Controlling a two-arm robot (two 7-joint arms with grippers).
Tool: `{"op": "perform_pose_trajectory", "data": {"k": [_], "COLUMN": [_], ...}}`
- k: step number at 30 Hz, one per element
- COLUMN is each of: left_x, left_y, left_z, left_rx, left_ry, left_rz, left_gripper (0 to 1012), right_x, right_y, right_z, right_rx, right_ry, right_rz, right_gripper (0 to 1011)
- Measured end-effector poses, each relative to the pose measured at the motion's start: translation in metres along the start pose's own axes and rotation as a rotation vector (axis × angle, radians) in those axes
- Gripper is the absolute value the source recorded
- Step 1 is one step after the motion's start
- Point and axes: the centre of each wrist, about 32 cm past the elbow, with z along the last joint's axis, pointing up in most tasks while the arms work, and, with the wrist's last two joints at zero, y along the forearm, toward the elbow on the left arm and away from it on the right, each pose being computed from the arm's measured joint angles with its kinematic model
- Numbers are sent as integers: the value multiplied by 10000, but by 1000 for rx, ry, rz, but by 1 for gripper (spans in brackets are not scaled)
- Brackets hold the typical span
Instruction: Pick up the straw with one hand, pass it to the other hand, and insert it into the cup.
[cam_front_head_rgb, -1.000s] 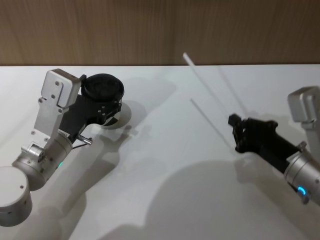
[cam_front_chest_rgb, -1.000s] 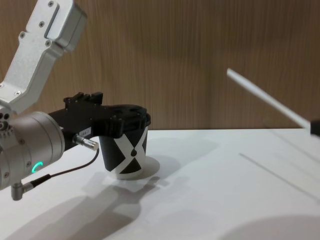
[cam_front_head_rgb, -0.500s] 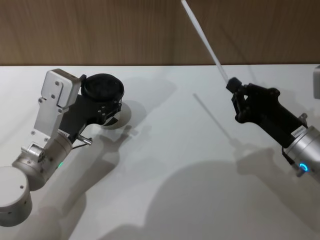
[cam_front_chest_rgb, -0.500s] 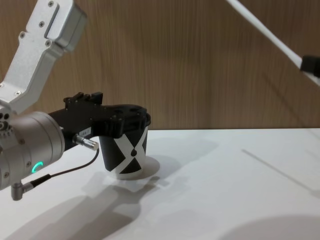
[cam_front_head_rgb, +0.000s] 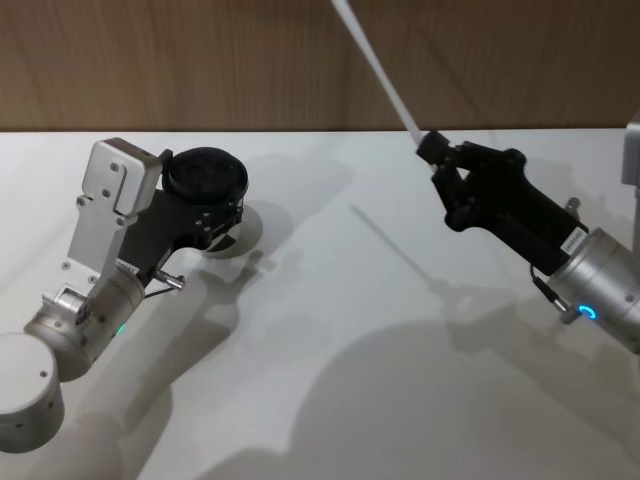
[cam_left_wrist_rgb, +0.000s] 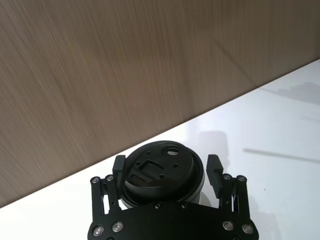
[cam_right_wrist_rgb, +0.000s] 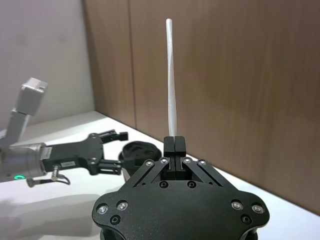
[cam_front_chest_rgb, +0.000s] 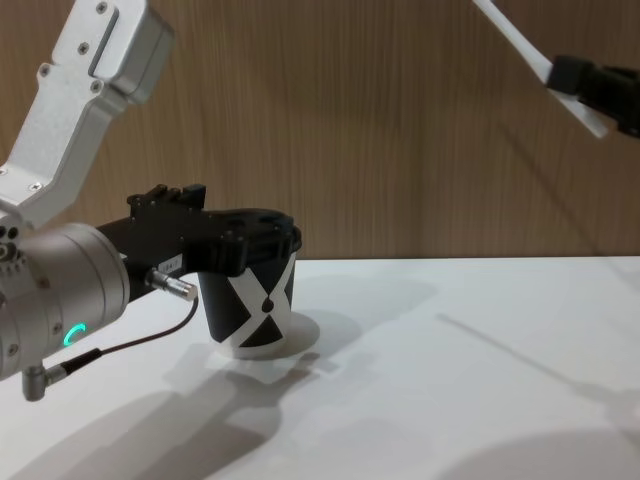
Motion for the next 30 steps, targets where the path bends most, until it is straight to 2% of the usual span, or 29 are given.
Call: {"op": "perform_pose_trajectory", "data": {"k": [4, 7, 13, 20, 30], "left_x": [0, 0, 0, 0, 1], "left_y": [0, 0, 0, 0, 0], "left_z": [0, 0, 0, 0, 0], "left_rx": [0, 0, 0, 0, 0], "left_ry": [0, 0, 0, 0, 0], "left_rz": [0, 0, 0, 0, 0], "left_gripper": [1003, 1003, 1003, 1003, 1003], "right_x": [63, 153, 262, 309, 309], "right_y": [66, 176, 362, 542, 775], "right_z": [-32, -66, -74, -62, -73], "right_rx": [24, 51, 85, 109, 113], "right_ry": [-7, -18, -30, -30, -10], "right_rz": [50, 110, 172, 188, 144], "right_gripper": [4, 3, 3, 3, 3]}}
